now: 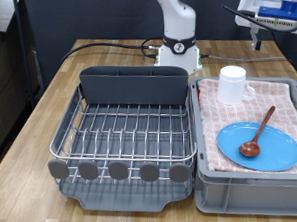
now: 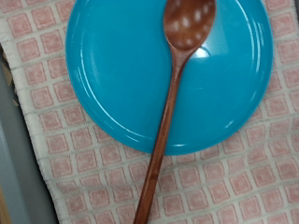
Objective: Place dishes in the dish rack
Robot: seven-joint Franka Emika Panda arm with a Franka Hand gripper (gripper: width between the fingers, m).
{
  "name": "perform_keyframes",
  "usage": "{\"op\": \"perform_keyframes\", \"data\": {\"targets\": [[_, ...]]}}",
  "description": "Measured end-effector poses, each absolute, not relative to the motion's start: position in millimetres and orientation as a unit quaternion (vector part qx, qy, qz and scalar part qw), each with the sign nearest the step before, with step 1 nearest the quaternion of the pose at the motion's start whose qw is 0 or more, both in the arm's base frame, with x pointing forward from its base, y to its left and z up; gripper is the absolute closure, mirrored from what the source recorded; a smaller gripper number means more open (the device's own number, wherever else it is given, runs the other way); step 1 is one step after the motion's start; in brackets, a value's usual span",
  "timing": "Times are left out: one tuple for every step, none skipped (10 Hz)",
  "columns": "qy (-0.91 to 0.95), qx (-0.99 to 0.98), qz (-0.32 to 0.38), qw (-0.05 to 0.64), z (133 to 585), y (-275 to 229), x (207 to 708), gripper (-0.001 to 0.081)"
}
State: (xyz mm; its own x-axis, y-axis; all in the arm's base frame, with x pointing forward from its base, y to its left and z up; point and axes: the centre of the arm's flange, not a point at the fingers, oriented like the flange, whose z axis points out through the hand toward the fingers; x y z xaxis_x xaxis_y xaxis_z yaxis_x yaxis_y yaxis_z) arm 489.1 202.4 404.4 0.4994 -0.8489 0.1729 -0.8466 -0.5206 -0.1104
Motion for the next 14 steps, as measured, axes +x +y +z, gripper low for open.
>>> {"op": "perform_keyframes", "data": {"targets": [[0.485,-0.868,-0.107,0.01,394.7,204.1,493.1,0.0003],[0.483,-0.868,-0.112,0.011,384.7,205.9,496.6,0.0003],[0.486,-0.866,-0.113,0.01,374.9,207.6,498.7,0.0003],[0.488,-0.865,-0.115,0.009,365.3,209.6,500.7,0.0003],[0.49,-0.864,-0.119,0.011,355.6,211.6,502.9,0.0003],[0.492,-0.862,-0.121,0.012,345.0,213.3,504.7,0.0003],[0.494,-0.86,-0.125,0.012,334.3,214.5,506.5,0.0003],[0.498,-0.858,-0.129,0.012,323.9,215.2,508.0,0.0003],[0.5,-0.856,-0.132,0.009,313.9,215.0,509.0,0.0003],[0.503,-0.854,-0.134,0.006,304.7,215.0,509.5,0.0003],[0.507,-0.851,-0.136,0.003,295.8,214.6,509.7,0.0003],[0.519,-0.844,-0.135,0.0,287.2,213.6,509.6,0.0003],[0.529,-0.838,-0.135,-0.003,279.6,213.1,509.3,0.0003],[0.536,-0.834,-0.134,-0.003,272.8,212.6,509.2,0.0003]]}}
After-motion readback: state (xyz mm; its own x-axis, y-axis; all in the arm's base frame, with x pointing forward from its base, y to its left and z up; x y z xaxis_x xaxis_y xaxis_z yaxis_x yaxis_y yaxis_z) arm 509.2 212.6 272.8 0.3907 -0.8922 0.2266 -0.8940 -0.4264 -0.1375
